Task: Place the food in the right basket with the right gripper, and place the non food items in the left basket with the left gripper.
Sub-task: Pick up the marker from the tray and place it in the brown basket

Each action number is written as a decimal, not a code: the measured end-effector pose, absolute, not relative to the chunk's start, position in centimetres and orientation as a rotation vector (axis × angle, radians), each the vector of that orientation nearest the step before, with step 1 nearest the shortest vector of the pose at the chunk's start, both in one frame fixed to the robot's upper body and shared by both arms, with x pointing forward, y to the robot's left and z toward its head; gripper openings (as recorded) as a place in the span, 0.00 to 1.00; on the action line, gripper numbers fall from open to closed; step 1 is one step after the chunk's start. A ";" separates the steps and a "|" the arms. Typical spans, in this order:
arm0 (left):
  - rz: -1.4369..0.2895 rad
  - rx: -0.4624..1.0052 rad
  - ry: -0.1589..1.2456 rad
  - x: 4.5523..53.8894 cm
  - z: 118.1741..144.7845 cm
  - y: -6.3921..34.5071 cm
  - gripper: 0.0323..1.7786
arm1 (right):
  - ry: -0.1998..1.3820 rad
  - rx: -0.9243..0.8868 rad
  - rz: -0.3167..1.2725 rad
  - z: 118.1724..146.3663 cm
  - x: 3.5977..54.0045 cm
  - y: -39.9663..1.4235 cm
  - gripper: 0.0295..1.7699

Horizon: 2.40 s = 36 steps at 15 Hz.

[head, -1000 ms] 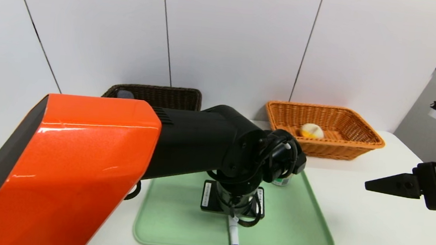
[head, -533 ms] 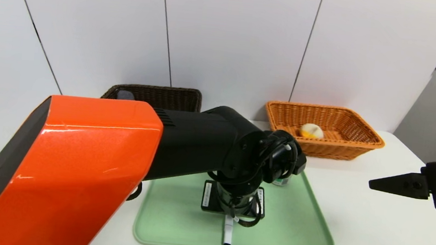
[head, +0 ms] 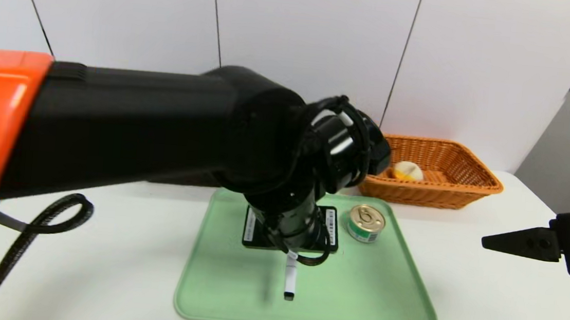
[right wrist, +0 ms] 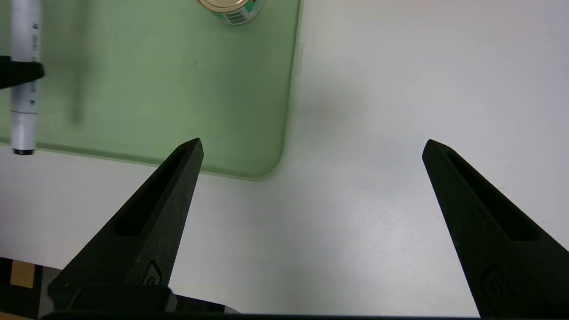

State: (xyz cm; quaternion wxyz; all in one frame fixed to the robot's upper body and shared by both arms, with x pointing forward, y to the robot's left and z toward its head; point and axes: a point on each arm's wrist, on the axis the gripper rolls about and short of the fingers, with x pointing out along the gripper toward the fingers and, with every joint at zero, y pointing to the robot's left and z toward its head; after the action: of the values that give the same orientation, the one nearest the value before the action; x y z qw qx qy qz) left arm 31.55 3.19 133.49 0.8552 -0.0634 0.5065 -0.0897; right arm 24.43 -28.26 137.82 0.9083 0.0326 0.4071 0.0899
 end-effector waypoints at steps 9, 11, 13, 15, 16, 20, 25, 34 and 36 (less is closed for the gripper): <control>-0.104 -0.343 0.775 33.0 143.0 14.6 0.07 | 0.860 0.068 0.195 137.5 24.7 -28.1 0.97; -0.044 -0.395 0.666 35.6 143.6 16.5 0.07 | 0.861 0.067 0.196 137.5 24.8 -28.1 0.97; 0.003 -0.455 0.557 39.2 143.2 17.7 0.07 | 0.863 0.066 0.194 137.5 25.0 -28.0 0.97; 0.047 -0.491 0.464 43.0 142.0 18.5 0.07 | 0.864 0.068 0.191 137.4 25.1 -28.0 0.97; 0.069 -0.495 0.430 44.7 141.2 18.7 0.07 | 0.862 0.069 0.193 137.5 25.1 -28.0 0.97; 0.142 -0.484 0.342 50.4 137.4 20.0 0.07 | 0.781 0.087 0.200 138.1 25.6 -27.9 0.97; 0.229 -0.467 0.416 53.1 133.4 22.2 0.07 | 0.757 0.083 0.197 138.0 26.3 -27.7 0.97; 0.266 -0.435 0.492 53.6 130.5 22.8 0.55 | 0.780 0.078 0.195 137.6 27.0 -27.4 0.97; 0.258 -0.430 0.476 53.3 131.3 22.9 0.64 | 0.781 0.076 0.195 137.6 27.0 -27.4 0.97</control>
State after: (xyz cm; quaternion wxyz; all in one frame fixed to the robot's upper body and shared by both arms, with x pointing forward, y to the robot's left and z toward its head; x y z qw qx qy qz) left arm 53.32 22.89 131.29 0.9408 -0.2109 0.2335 0.1264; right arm 27.00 -27.36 137.55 0.9193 0.0369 0.3801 0.0950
